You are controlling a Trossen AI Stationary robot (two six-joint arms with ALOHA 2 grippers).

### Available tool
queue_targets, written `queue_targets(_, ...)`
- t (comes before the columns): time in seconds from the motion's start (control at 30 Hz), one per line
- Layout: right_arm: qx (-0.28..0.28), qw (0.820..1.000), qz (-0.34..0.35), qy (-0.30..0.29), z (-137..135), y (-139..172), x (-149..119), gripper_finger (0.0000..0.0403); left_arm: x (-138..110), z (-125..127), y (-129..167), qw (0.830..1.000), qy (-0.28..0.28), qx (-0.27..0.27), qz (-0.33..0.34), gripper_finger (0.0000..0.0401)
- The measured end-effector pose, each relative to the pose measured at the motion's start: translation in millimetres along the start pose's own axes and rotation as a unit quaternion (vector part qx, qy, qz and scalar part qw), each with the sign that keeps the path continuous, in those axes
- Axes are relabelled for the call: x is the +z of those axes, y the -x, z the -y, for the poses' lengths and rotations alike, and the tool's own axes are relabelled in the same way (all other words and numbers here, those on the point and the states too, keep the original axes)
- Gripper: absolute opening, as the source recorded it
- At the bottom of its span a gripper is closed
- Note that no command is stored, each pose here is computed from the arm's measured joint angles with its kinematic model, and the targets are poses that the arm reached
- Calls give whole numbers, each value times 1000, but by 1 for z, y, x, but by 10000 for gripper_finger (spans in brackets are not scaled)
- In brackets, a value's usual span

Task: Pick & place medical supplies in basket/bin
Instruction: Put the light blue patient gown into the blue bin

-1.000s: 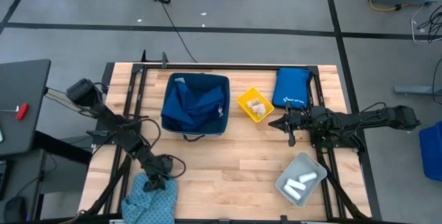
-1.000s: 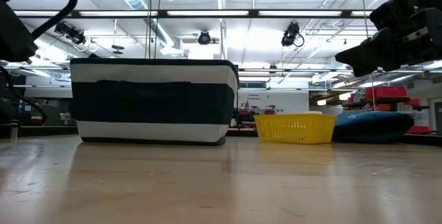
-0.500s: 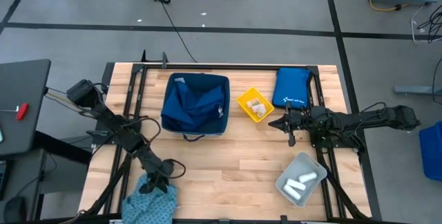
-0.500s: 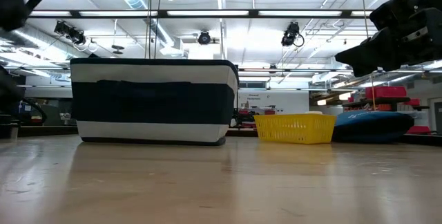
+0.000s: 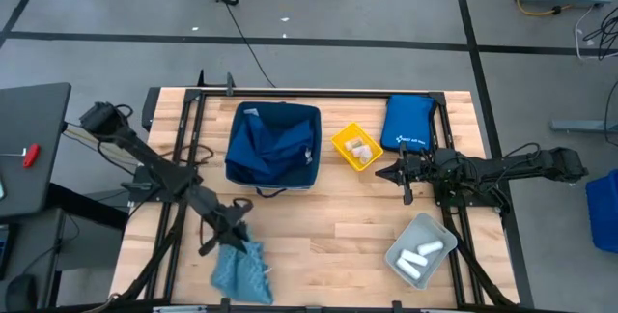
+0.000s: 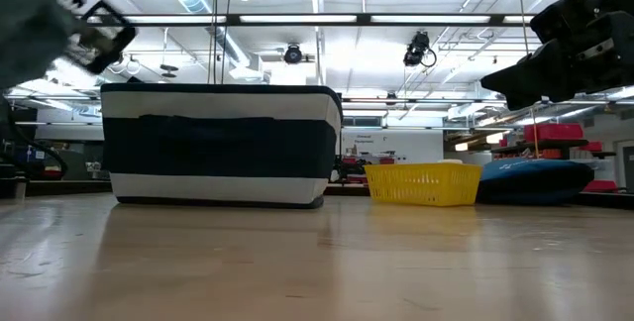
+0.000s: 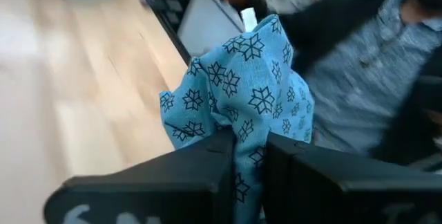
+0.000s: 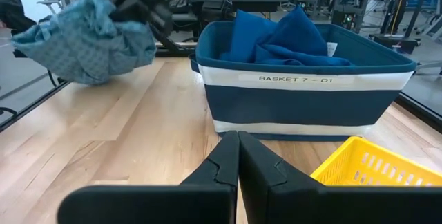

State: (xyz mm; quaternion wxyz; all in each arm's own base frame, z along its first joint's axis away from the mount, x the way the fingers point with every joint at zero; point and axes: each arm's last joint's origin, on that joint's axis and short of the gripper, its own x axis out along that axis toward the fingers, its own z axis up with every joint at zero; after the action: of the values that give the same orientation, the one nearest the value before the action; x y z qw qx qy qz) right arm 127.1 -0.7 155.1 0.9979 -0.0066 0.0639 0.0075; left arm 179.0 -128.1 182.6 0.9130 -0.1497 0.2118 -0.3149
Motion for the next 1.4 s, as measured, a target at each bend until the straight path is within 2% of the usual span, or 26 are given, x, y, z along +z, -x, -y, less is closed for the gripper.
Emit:
queue_targets(0.13, 0, 1000, -1, 0, 0, 0, 0, 9, 14, -3, 10, 997, -48, 38, 52, 36)
queue_targets(0.27, 0, 1000, -1, 0, 0, 0, 0, 9, 27, -3, 18, 986, -99, 68, 114, 36)
queue_targets(0.4, 0, 1000, -1, 0, 0, 0, 0, 9, 42, -3, 25, 967, -154, 96, 178, 36)
queue_targets(0.5, 0, 1000, -2, 2, 0, 0, 0, 9, 54, -4, 29, 948, -184, 162, 205, 36)
queue_targets(0.63, 0, 1000, -1, 3, 0, 0, 0, 9, 72, -11, 37, 907, -208, 286, 227, 36)
queue_targets(0.73, 0, 1000, -1, 3, 0, 0, 0, 9, 85, -20, 43, 877, -215, 358, 237, 36)
queue_targets(0.97, 0, 1000, -1, 4, 0, 0, 0, 9, 104, -47, 59, 823, -196, 485, 223, 36)
queue_targets(1.07, 0, 1000, -1, 4, 0, 0, 0, 9, 111, -53, 65, 796, -212, 526, 213, 36)
queue_targets(1.17, 0, 1000, -1, 9, 0, 0, 0, 9, 122, -54, 73, 758, -235, 576, 198, 36)
queue_targets(1.27, 0, 1000, -1, 11, 0, 0, 0, 9, 132, -56, 80, 710, -258, 634, 165, 36)
queue_targets(1.4, 0, 1000, -2, 13, 0, 0, 0, 9, 133, -67, 87, 666, -267, 687, 119, 36)
